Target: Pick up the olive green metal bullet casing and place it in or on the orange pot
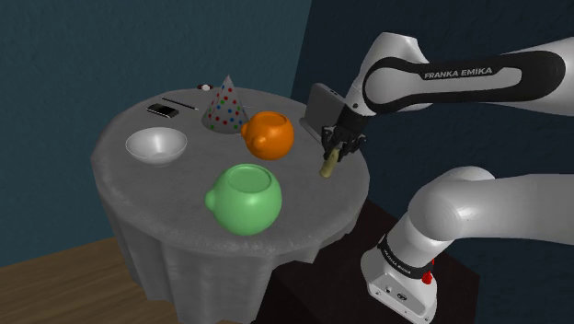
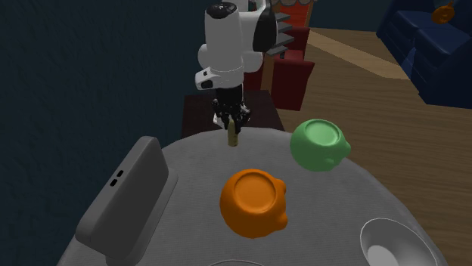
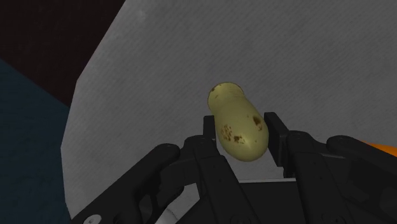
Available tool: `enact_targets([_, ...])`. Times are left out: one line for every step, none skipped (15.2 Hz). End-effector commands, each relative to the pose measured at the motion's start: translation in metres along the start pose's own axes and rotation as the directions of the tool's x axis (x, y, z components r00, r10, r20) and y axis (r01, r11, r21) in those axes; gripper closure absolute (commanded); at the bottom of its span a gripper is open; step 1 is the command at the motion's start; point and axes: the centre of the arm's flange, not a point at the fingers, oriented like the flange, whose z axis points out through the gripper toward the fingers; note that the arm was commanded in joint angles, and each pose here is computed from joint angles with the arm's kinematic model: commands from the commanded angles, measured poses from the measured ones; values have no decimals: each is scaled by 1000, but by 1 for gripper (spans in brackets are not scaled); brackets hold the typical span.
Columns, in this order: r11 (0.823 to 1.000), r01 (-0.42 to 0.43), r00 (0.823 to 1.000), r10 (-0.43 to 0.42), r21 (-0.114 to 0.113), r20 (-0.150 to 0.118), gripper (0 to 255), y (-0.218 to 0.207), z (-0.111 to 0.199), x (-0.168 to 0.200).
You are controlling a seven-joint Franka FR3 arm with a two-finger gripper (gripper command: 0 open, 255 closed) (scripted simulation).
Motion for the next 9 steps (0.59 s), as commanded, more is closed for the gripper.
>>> enact_targets([1000,0,1000,0,0,0,255,0,-11,0])
enact_targets([1000,0,1000,0,0,0,255,0,-17,1])
enact_targets([1000,0,1000,0,0,0,255,-1,-22,1])
enact_targets([1000,0,1000,0,0,0,255,-1,-27,1])
enact_targets([1000,0,1000,0,0,0,255,-2,-32,1])
enact_targets([1000,0,1000,0,0,0,255,-2,-38,1])
enact_targets([1000,0,1000,0,0,0,255,-3,-43,1])
enact_targets([1000,0,1000,0,0,0,255,-3,-48,1])
enact_targets([1000,0,1000,0,0,0,255,-4,-53,1])
